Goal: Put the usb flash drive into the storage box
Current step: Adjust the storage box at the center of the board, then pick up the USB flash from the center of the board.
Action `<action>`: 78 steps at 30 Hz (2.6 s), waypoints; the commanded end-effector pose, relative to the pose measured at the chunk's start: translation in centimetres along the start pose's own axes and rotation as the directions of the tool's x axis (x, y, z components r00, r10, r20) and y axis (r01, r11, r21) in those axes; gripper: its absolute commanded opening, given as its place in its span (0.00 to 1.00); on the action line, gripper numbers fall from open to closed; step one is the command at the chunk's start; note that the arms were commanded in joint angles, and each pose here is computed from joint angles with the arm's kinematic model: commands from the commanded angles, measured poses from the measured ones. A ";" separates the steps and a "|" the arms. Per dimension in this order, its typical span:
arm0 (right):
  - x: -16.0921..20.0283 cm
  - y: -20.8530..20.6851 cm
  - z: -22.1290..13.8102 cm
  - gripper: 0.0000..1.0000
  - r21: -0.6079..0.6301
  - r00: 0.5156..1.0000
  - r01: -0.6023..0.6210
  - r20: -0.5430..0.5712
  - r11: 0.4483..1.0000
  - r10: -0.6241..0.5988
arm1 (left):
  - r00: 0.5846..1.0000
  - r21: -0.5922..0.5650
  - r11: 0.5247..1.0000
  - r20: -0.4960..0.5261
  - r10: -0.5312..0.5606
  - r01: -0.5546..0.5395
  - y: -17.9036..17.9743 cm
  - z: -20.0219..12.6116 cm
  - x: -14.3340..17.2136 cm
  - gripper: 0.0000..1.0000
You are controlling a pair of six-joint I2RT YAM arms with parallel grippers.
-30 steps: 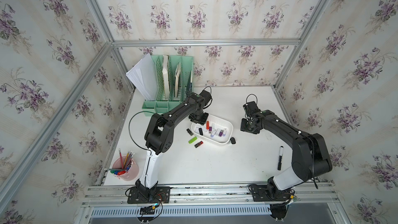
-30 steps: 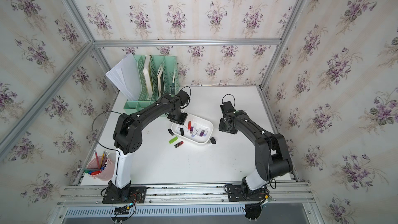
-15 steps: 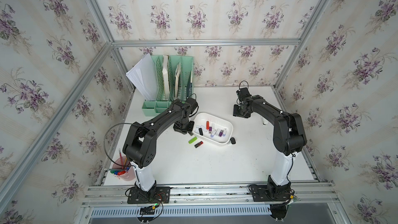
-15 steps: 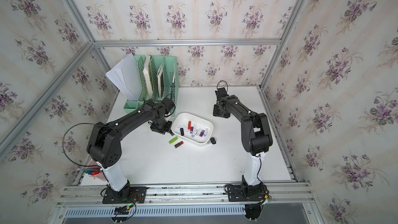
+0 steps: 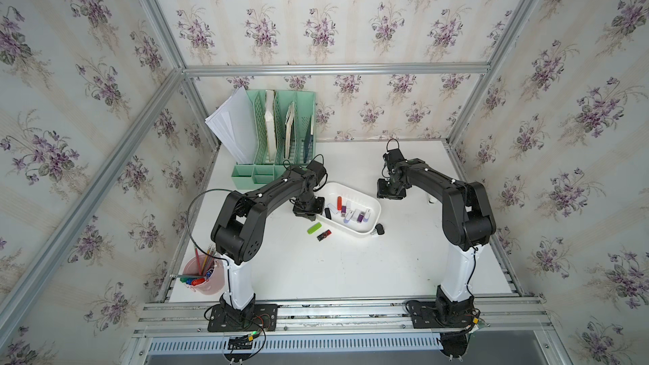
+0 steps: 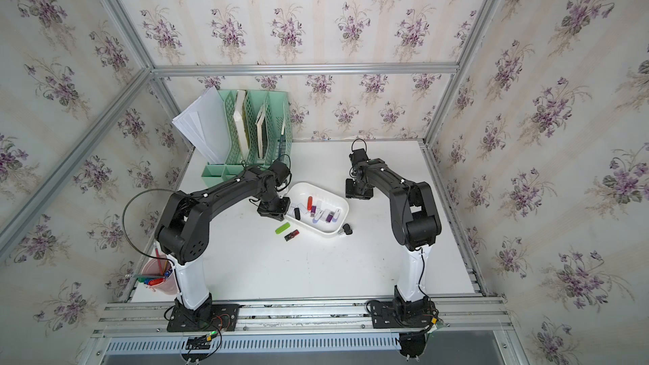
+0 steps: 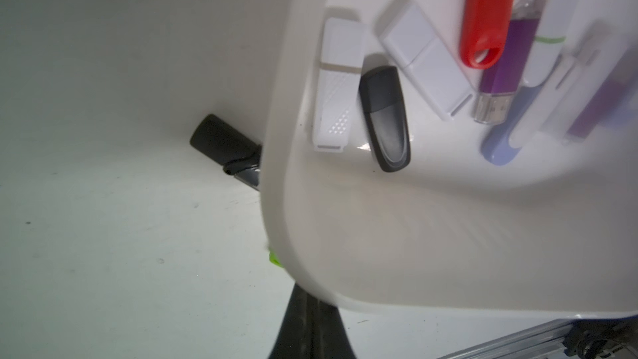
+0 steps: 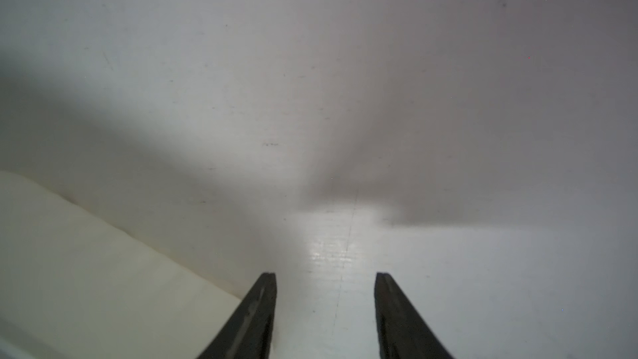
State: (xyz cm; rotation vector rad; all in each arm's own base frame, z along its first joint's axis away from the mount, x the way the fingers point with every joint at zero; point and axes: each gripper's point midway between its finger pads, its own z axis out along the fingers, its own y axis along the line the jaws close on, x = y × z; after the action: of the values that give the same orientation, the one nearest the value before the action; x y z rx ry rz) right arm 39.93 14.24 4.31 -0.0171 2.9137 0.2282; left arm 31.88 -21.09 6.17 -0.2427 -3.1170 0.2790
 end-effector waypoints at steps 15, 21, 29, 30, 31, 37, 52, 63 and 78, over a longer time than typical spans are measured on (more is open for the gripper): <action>8.1 1.3 -2.2 0.52 -0.049 0.998 -0.004 -0.058 0.999 0.001 | 0.998 0.067 0.996 0.023 0.050 -0.052 -3.0 -0.3 -5.1 0.07; 7.7 0.2 -3.7 0.53 0.007 1.000 -0.017 -0.011 1.000 0.017 | 0.998 -0.008 0.998 0.033 0.062 -0.061 -0.7 -1.8 -4.2 0.33; 6.3 0.7 -4.6 0.53 -0.001 1.000 -0.022 0.022 1.000 0.022 | 0.989 0.016 0.990 0.038 0.142 -0.143 1.6 -1.2 1.2 0.53; 6.2 0.8 -4.7 0.53 -0.003 0.999 -0.023 0.022 1.000 0.023 | 0.988 0.016 0.988 0.035 0.151 -0.152 1.8 -0.6 1.7 0.53; 6.2 0.8 -4.7 0.53 -0.005 0.999 -0.025 0.023 1.000 0.025 | 0.987 0.019 0.987 0.035 0.159 -0.160 2.0 -0.3 2.0 0.54; 6.8 0.4 -5.0 0.53 0.010 1.000 -0.022 0.016 1.000 0.022 | 0.976 0.001 0.977 0.055 0.211 -0.212 2.7 1.4 2.4 0.54; 7.6 -0.1 -4.7 0.54 0.024 1.000 -0.029 0.007 0.999 0.029 | 0.941 -0.025 0.946 0.100 0.324 -0.323 1.8 2.1 1.7 0.53; 7.8 -0.2 -4.7 0.54 0.028 1.000 -0.025 0.002 0.999 0.025 | 0.928 -0.134 0.935 0.136 0.347 -0.330 2.0 2.8 1.0 0.50; 7.8 -0.3 -4.7 0.54 0.028 1.000 -0.028 0.004 0.999 0.028 | 0.935 -0.076 0.939 0.096 0.341 -0.335 1.1 4.4 2.1 0.49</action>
State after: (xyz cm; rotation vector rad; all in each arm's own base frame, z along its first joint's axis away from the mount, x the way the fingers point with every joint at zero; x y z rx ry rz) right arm 31.38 13.43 6.99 0.0295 2.9166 0.1998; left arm 30.02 -20.17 1.85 -0.8111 -3.1803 0.1806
